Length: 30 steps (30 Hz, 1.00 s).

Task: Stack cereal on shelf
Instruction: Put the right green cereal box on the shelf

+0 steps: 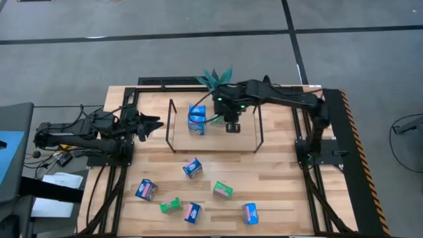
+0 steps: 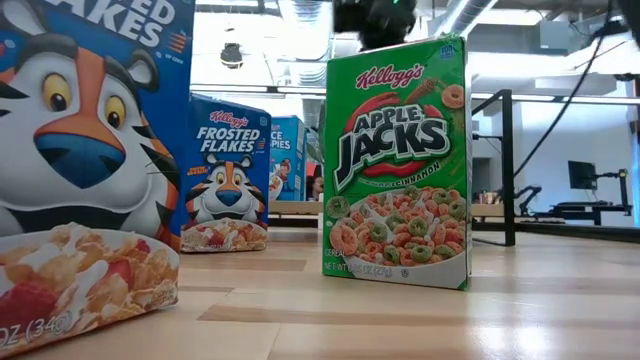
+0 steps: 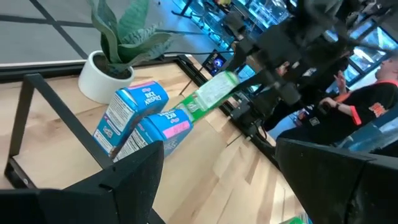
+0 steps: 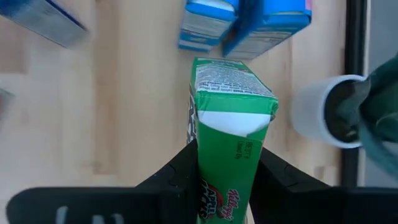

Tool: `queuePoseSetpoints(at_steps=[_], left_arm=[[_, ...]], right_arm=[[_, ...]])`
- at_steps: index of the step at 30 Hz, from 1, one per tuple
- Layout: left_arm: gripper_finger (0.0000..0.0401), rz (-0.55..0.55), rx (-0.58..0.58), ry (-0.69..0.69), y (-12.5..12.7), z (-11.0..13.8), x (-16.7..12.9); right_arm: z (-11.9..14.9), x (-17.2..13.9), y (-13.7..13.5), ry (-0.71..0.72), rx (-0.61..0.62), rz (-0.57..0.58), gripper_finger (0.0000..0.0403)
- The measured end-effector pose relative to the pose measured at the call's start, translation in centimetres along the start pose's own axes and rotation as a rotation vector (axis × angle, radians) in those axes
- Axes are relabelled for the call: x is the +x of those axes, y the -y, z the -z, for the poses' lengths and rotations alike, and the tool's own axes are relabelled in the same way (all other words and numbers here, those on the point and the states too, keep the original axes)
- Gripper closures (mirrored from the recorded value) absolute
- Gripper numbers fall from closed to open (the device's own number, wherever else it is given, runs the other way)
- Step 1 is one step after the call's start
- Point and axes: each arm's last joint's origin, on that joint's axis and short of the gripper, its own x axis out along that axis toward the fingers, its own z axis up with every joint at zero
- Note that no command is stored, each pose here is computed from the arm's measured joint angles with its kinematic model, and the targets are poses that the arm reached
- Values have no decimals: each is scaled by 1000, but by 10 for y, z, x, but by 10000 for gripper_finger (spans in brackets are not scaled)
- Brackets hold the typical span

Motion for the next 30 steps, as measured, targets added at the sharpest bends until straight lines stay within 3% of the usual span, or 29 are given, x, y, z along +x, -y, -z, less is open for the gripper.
queuePoseSetpoints(at_steps=[4,15,24,30], left_arm=[[101,-19,-17,17,-1,0,0],[101,-34,-33,31,-1,-1,0],[101,-39,-36,37,-1,-1,0],[101,-38,-36,37,-1,-1,0]], right_arm=[[-10,21,9,-90,-61,57,278],[-12,61,20,-235,-93,18,274],[-13,60,20,-223,-105,15,275],[-13,60,20,-218,-114,7,255]])
